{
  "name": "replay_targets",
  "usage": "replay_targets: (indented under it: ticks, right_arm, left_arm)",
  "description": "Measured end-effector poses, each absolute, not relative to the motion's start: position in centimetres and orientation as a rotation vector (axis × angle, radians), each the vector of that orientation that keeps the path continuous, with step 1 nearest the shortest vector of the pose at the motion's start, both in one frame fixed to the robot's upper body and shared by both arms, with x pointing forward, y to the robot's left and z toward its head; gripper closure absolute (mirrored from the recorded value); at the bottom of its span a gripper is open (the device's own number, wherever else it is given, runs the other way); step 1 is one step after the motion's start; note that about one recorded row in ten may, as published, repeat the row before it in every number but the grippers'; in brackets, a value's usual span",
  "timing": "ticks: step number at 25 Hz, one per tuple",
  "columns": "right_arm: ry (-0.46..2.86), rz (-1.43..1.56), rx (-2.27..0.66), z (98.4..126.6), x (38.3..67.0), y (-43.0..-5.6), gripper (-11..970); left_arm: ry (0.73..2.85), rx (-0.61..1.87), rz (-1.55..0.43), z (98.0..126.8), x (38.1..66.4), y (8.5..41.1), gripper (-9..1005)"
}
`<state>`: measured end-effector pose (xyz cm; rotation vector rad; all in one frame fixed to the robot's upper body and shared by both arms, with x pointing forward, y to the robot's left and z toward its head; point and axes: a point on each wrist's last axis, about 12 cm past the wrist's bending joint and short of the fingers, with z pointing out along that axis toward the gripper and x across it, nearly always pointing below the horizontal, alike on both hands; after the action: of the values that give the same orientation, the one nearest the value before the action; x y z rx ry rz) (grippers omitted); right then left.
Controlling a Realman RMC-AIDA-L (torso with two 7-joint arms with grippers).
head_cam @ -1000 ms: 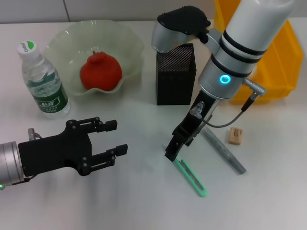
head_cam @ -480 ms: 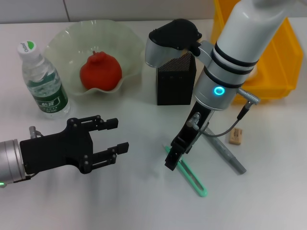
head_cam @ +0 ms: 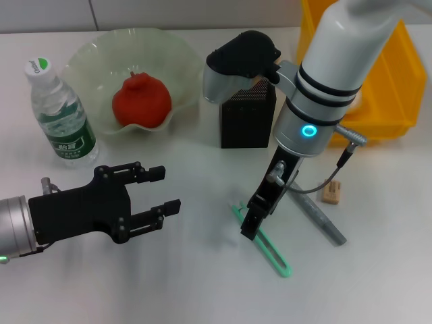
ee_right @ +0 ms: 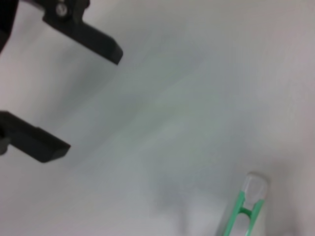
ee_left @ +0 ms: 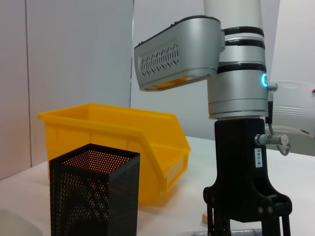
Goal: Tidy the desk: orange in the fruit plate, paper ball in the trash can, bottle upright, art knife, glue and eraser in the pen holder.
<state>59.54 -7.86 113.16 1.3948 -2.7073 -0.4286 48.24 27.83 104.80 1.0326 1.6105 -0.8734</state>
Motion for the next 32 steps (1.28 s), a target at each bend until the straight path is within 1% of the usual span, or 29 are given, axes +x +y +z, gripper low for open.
replay_targets:
  ticks: [13,21,32]
  right_arm:
    - [-2.706,-0.408,1.432,113.18,59.6,-7.69,294]
    - [-2.666,-0.381,1.488,112.33,58.8,-7.05,294]
    - [-2.665,-0.366,1.502,112.53,58.89,-6.84,294]
  left_arm:
    - [1.61,1.029,-0.864,104.71,48.47,27.63,392]
    - [1.604,1.031,-0.864,104.79,48.63,27.48,391]
    - [1.601,1.035,-0.866,104.83,48.74,27.35,392]
